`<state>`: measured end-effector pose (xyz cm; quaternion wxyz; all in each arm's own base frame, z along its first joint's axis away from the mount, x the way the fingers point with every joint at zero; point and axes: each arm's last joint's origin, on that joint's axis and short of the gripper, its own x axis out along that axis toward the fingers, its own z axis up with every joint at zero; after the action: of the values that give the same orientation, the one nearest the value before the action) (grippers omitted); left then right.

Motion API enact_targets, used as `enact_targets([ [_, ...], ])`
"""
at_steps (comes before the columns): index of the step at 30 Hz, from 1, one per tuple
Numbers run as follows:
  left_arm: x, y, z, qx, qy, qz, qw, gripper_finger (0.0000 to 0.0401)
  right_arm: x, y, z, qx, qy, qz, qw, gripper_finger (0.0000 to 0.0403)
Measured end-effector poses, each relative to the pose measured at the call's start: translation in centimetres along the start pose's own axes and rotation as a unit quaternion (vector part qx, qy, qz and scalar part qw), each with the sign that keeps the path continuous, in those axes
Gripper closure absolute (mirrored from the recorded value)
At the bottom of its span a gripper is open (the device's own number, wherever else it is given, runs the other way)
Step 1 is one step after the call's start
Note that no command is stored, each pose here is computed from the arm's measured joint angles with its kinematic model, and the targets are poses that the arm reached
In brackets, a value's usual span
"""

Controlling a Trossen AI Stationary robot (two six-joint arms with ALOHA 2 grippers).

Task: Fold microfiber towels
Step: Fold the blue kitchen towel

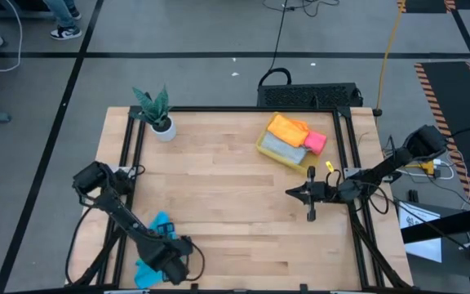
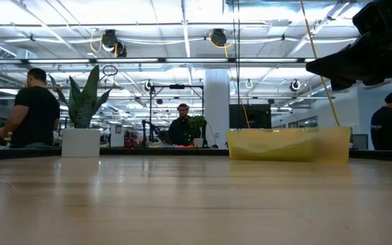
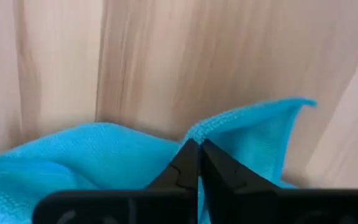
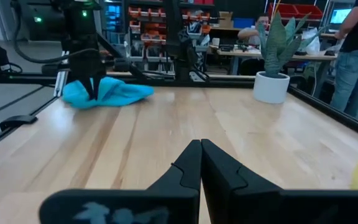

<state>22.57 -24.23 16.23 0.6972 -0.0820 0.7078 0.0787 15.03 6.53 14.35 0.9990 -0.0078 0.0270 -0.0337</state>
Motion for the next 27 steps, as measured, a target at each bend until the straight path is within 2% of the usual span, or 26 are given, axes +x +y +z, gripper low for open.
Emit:
enact_targets([
  [7, -0.5, 0.9, 4.0, 0.049, -0.081, -0.021, 0.995, 0.0396, -0.1, 0.2, -0.2, 0.029, 0.009, 0.008, 1.0, 0.0403],
  [10, -1.8, 1.2, 5.8, 0.065, -0.13, -0.007, 0.989, 0.0395, -0.3, 0.6, -0.2, 0.035, 0.009, 0.02, 0.999, 0.0403],
  [13, -4.3, 1.2, 7.8, 0.075, -0.211, 0.034, 0.974, 0.0397, -0.5, 0.9, -0.3, 0.041, 0.012, 0.033, 0.999, 0.0403],
  [16, -8.3, 1.3, 9.5, 0.06, -0.317, 0.098, 0.941, 0.0396, -0.7, 1.2, -0.3, 0.041, 0.013, 0.043, 0.998, 0.0403],
  [20, -14.3, 0.7, 10.7, 0.052, -0.448, 0.178, 0.875, 0.0398, -0.9, 1.5, -0.3, 0.04, 0.013, 0.051, 0.998, 0.0403],
  [23, -17.5, 0.6, 11.0, 0.043, -0.503, 0.227, 0.833, 0.0396, -0.9, 1.5, -0.3, 0.042, 0.013, 0.054, 0.998, 0.0403],
  [25, -18.2, 1.0, 11.1, 0.043, -0.511, 0.266, 0.816, 0.0397, -0.9, 1.6, -0.3, 0.041, 0.014, 0.055, 0.998, 0.0403],
  [27, -17.9, 1.4, 11.4, 0.048, -0.503, 0.282, 0.816, 0.0398, -1.0, 1.6, -0.3, 0.04, 0.016, 0.056, 0.998, 0.0403],
])
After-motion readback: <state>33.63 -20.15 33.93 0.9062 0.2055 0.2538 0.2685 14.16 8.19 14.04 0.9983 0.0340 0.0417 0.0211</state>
